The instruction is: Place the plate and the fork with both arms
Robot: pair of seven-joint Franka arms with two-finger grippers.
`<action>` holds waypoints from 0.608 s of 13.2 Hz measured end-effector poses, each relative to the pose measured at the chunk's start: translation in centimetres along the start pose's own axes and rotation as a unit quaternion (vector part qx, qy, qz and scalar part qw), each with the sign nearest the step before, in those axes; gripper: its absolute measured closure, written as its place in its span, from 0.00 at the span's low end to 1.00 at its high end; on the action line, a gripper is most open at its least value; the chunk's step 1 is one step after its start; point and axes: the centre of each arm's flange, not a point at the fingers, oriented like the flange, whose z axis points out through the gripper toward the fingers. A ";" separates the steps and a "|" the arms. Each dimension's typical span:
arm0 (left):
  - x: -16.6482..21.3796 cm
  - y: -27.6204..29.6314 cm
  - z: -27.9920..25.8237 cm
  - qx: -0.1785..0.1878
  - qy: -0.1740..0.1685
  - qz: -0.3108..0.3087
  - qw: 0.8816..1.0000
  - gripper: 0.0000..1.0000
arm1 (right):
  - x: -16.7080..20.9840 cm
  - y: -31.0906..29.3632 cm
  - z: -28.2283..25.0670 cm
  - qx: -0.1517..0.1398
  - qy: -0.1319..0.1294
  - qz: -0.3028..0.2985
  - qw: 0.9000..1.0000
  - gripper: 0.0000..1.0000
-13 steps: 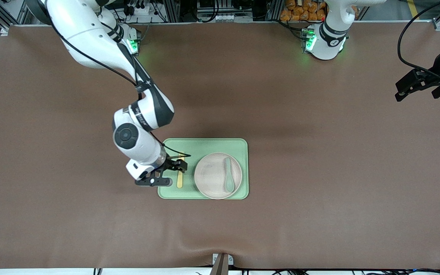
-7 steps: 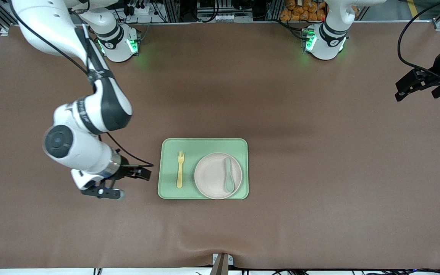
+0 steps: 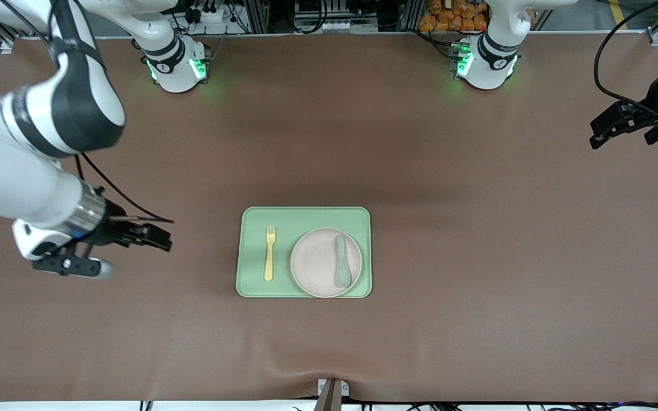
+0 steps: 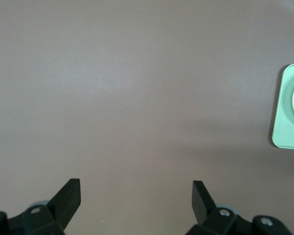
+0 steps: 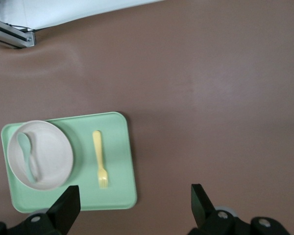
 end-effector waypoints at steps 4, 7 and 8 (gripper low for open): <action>0.0 0.1 0.0 0.000 0.000 0.001 1.000 0.00 | -2.9 3.4 -6.2 -0.023 -0.021 -0.026 0.999 0.00; -0.1 0.3 0.0 -0.005 -0.001 0.002 1.000 0.00 | -5.0 6.2 -10.5 -0.037 -0.015 -0.038 0.998 0.00; -0.1 0.4 -0.1 -0.010 -0.001 0.002 1.000 0.00 | -5.6 7.4 -10.7 -0.040 -0.016 -0.044 0.998 0.00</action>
